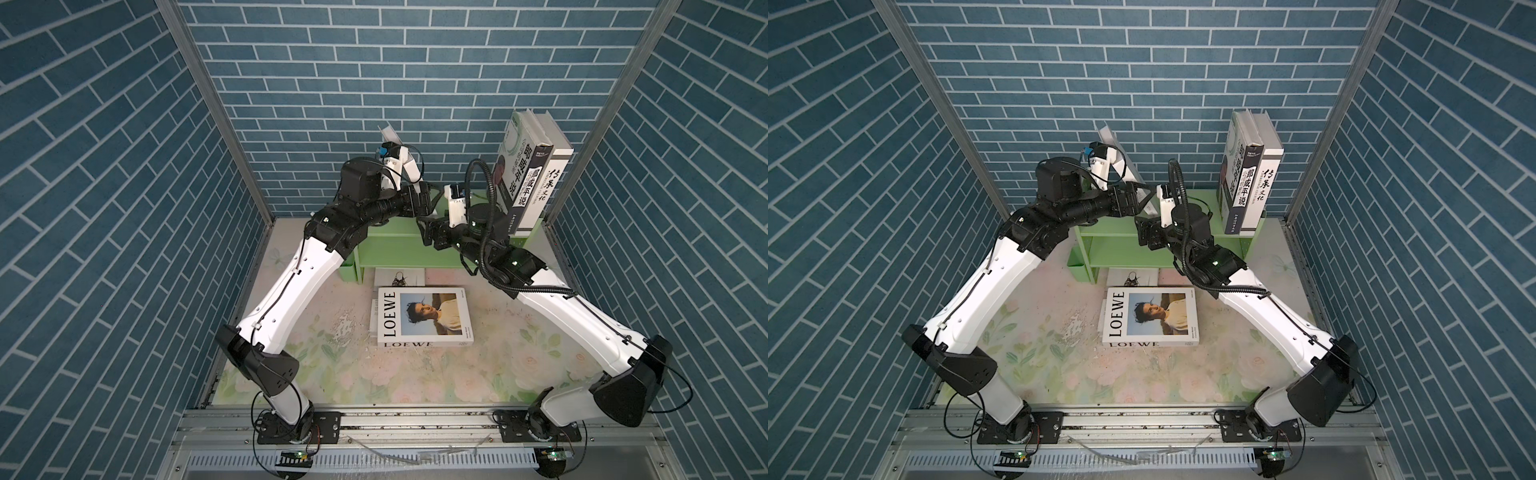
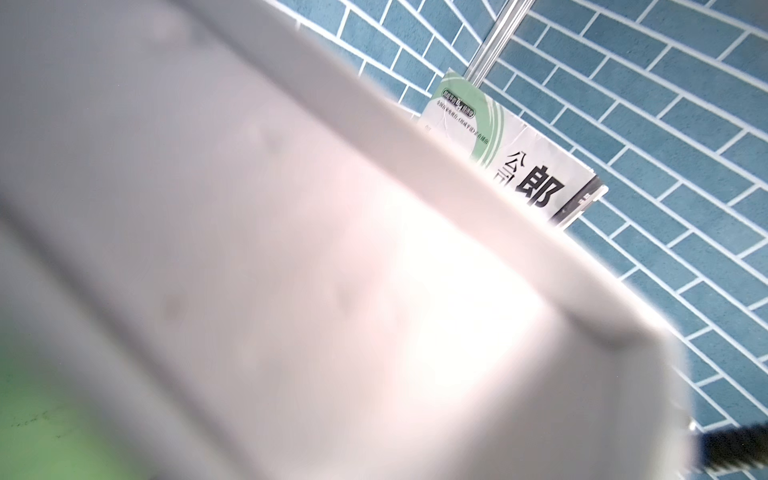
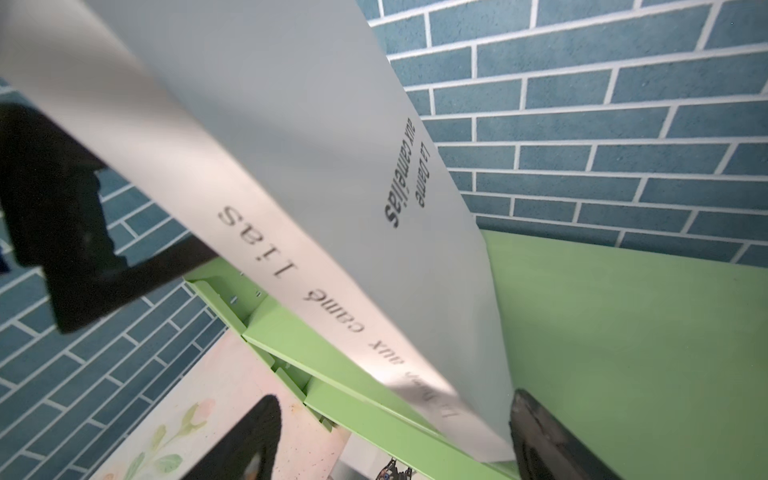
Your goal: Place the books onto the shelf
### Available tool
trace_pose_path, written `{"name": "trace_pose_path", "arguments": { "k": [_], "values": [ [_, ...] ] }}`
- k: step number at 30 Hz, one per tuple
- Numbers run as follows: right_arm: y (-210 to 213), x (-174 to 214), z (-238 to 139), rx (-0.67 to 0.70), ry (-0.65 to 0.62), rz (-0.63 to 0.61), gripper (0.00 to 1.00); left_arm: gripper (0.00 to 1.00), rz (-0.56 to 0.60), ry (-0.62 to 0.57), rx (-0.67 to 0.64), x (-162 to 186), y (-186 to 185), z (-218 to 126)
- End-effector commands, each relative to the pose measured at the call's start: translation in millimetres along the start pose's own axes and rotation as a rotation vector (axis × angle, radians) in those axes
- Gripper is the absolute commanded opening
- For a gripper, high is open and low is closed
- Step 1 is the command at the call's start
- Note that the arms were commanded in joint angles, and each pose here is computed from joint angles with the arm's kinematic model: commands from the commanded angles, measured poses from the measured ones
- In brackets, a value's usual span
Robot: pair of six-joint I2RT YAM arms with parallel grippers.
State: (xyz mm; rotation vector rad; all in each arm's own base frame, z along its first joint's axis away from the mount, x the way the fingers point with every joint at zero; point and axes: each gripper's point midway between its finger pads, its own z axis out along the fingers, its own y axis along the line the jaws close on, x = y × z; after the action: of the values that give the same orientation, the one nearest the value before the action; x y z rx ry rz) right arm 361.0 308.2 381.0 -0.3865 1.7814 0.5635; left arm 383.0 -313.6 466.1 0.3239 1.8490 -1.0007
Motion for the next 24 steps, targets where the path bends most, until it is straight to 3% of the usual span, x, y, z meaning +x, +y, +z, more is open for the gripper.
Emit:
{"name": "trace_pose_path", "arguments": {
  "k": [1, 11, 19, 24],
  "values": [
    [3, -12, 6, 0.014, -0.08, -0.074, 0.85, 0.98, 0.016, 0.001, -0.012, -3, 1, 6],
    [-21, -37, 1, 0.217, -0.182, -0.272, 0.82, 0.98, -0.042, 0.013, -0.099, -3, 22, 26],
    [-38, -17, -42, 0.239, -0.149, -0.119, 0.81, 0.98, -0.141, -0.018, -0.217, 3, 51, 24],
    [-59, -31, -76, 0.332, -0.221, -0.06, 0.84, 0.98, -0.145, -0.033, -0.286, 3, 72, 15]
  ]
}}
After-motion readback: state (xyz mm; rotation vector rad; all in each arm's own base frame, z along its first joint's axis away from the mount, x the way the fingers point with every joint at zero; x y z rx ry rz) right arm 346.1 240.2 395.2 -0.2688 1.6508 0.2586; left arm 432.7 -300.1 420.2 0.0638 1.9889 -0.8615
